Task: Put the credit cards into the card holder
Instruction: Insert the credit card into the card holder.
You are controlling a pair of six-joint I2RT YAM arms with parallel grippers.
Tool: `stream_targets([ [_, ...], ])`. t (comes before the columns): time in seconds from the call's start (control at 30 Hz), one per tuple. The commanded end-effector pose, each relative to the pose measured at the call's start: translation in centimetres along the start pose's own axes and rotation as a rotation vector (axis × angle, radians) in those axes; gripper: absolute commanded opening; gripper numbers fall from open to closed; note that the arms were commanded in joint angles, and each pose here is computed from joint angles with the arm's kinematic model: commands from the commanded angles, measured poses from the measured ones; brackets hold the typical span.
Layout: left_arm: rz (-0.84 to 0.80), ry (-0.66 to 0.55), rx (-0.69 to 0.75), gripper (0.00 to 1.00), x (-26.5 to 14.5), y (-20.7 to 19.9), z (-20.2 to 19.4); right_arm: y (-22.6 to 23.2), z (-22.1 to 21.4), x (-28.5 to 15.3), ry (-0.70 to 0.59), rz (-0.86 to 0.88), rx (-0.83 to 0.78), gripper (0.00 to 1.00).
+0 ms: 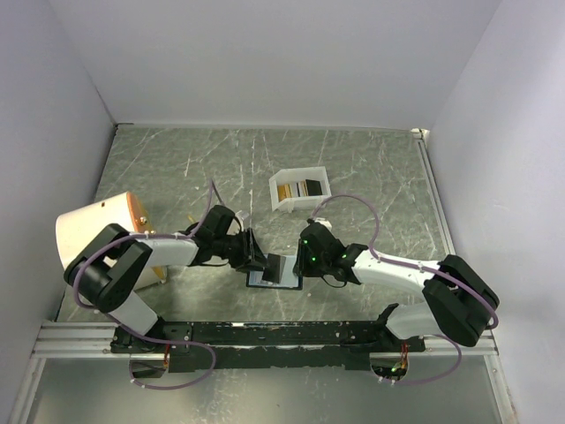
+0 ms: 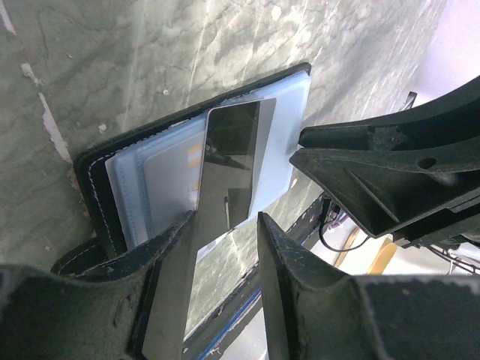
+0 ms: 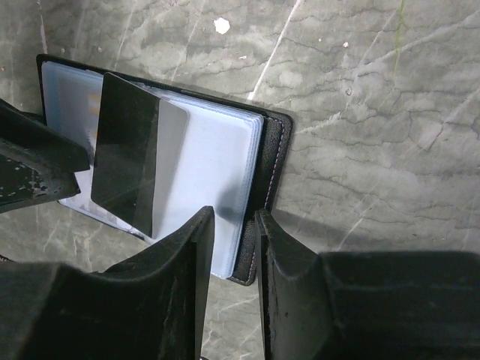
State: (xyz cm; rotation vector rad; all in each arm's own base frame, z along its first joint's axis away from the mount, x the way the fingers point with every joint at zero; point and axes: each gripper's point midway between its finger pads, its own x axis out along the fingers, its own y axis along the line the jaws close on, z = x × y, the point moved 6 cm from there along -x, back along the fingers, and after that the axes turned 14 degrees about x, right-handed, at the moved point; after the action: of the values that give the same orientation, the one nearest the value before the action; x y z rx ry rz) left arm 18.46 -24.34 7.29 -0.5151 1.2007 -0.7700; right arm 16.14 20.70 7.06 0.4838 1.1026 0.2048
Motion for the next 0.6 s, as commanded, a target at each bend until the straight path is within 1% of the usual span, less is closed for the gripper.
stream_targets([
  [0.0, -0.014, 0.003, -0.006, 0.45, 0.5, -0.1, 0.0, 0.4, 0.2, -0.1, -0.02, 0.029, 0.017, 0.28],
  [0.1, -0.019, 0.005, 0.0, 0.39, 0.7, -0.3, -0.2, 0.3, 0.3, -0.1, -0.024, 0.028, 0.018, 0.28],
  [0.27, -0.047, 0.024, 0.003, 0.38, 1.5, -0.8, -0.6, 0.3, 0.4, -0.2, -0.028, 0.029, 0.019, 0.28],
  [0.43, -0.079, 0.028, 0.019, 0.39, 1.8, -1.7, -0.6, 0.4, 0.3, -0.2, -0.022, 0.035, 0.018, 0.28],
  [0.5, -0.089, 0.015, 0.03, 0.41, 1.5, -2.1, -0.4, 0.5, 0.4, -0.3, -0.022, 0.037, 0.017, 0.28],
  [0.57, -0.083, -0.006, 0.052, 0.46, 1.0, -2.6, 0.1, 0.4, 0.4, -0.4, -0.026, 0.035, 0.014, 0.29],
])
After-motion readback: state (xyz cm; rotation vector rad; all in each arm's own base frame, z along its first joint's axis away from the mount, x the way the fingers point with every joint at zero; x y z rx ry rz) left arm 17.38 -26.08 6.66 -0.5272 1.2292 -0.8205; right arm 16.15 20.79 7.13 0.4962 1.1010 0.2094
